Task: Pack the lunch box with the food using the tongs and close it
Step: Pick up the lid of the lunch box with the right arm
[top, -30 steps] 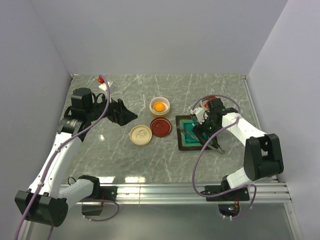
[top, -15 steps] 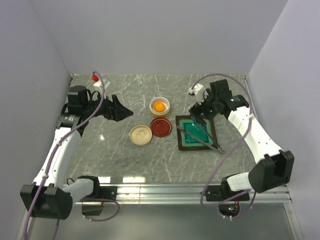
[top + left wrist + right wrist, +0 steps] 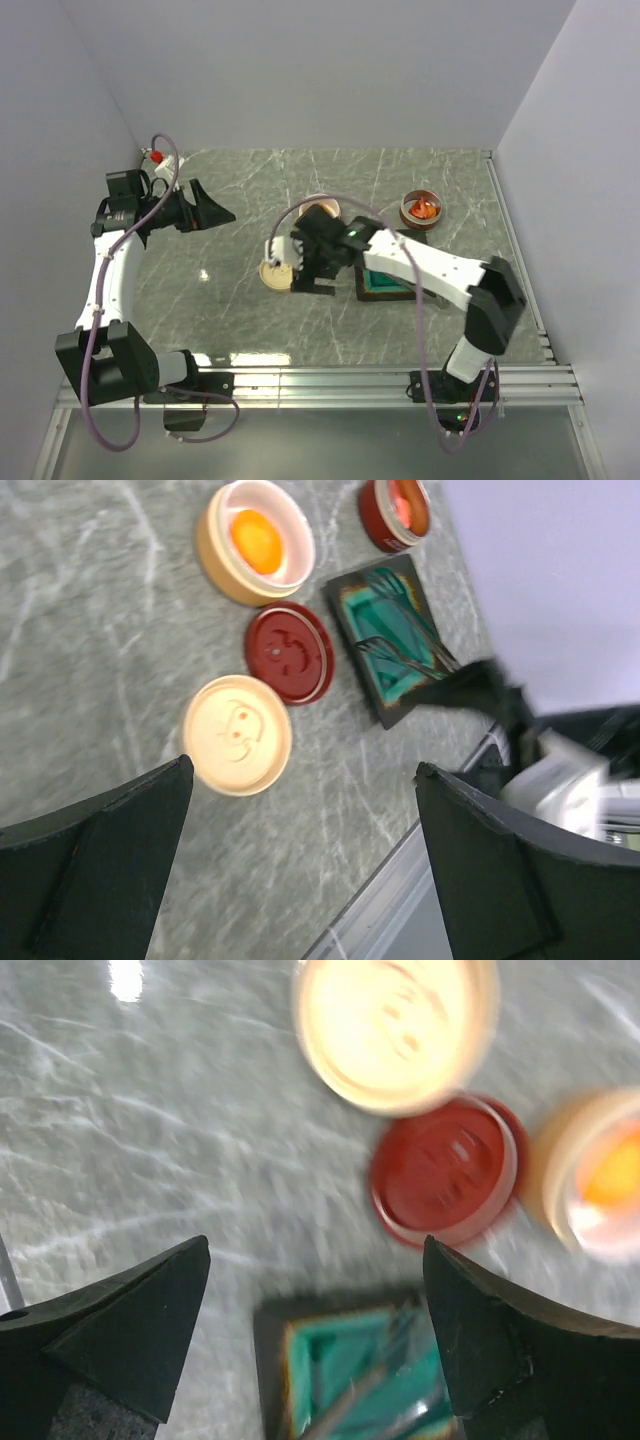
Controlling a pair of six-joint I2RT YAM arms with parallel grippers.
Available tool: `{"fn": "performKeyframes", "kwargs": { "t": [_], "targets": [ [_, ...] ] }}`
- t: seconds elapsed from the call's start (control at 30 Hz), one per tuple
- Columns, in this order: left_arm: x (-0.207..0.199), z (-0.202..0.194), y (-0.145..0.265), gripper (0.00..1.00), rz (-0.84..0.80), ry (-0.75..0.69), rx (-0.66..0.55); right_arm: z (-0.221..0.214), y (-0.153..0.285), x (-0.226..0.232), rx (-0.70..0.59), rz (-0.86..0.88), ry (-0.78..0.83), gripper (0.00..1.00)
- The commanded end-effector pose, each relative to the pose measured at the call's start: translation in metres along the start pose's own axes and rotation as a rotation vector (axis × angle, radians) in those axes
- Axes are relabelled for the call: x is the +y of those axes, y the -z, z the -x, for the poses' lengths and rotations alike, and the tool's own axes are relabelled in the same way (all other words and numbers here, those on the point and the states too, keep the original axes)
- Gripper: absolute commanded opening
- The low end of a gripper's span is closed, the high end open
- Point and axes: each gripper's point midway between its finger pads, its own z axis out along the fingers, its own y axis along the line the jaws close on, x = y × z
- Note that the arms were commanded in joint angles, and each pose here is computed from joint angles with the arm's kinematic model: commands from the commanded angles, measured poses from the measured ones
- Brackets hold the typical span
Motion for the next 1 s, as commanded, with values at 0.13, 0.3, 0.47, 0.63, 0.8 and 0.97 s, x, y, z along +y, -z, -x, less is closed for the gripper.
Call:
{"fn": "performKeyframes", "kwargs": {
  "t": [0.13, 0.3, 0.47, 0.63, 0.8, 0.97],
  "targets": [
    [0.01, 0.001, 0.014, 0.99, 0.009, -0.049, 0.008, 0.034, -0.071, 0.001, 0.008, 0.02, 0.164, 0.89],
    [0.015, -0.003, 0.016, 1.0, 0.017, -0.058, 0.002, 0.042, -0.097, 0.001, -0.009, 0.051, 0.192, 0.85],
    [0.016, -0.004, 0.018, 0.99, 0.014, -0.043, 0.0, 0.031, -0.115, 0.007, 0.018, 0.078, 0.21, 0.83],
    [0.019, -0.006, 0.019, 0.99, 0.009, -0.066, 0.005, 0.023, -0.103, -0.002, 0.023, 0.064, 0.158, 0.77],
    [0.02, -0.008, 0.017, 0.99, -0.004, -0.065, 0.0, -0.006, -0.089, -0.015, 0.065, 0.04, 0.157, 0.75],
    [0.021, -0.006, 0.015, 0.99, -0.011, -0.063, -0.002, -0.014, -0.085, -0.015, 0.058, 0.048, 0.162, 0.75]
  ]
}}
